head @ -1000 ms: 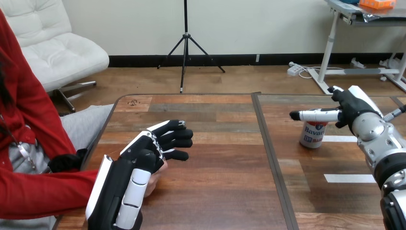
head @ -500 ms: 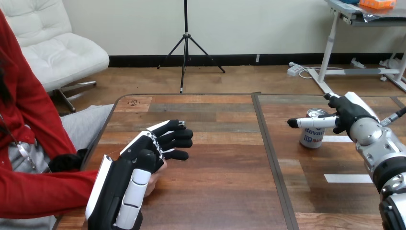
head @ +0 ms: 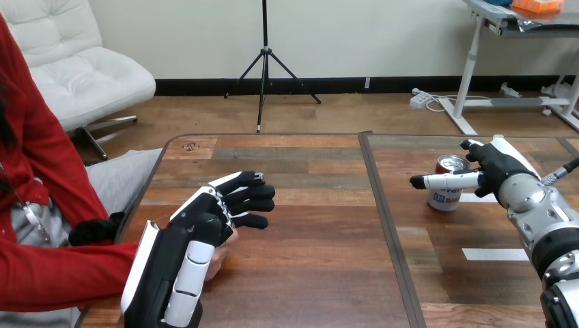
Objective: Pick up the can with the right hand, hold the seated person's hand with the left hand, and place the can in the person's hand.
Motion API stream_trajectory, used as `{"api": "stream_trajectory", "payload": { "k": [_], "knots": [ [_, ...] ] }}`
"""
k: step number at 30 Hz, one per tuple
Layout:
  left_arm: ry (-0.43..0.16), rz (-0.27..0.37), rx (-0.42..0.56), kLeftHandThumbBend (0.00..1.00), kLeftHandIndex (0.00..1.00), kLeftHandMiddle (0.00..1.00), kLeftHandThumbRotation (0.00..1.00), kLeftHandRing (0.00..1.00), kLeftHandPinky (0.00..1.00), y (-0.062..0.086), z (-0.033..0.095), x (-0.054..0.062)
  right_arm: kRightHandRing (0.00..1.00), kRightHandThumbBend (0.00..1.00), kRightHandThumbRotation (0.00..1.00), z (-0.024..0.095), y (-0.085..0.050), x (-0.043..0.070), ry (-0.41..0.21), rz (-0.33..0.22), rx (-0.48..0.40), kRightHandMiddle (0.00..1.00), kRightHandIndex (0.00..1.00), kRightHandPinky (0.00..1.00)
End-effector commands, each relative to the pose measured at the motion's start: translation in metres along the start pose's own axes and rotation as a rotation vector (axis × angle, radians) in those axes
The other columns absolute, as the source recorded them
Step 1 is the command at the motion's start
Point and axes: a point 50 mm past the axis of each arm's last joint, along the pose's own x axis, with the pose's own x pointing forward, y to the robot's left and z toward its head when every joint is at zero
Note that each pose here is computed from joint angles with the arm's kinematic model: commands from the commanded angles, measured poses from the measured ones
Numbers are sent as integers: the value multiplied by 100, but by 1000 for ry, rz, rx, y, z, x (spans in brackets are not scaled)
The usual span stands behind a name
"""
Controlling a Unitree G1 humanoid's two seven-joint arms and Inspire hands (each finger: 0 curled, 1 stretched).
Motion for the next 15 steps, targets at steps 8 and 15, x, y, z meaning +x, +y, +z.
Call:
{"api": "stream_trajectory", "payload": {
  "k": [8,15],
  "knots": [
    [-78,10,24,60,72,71,97,70,64,2,10,9,85,100,33,16,-1,0,-44,-16,-15,90,94,70],
    [-79,10,25,61,72,71,97,70,64,2,10,9,85,100,29,16,-1,0,-51,-20,-30,90,92,70]
  ]
}}
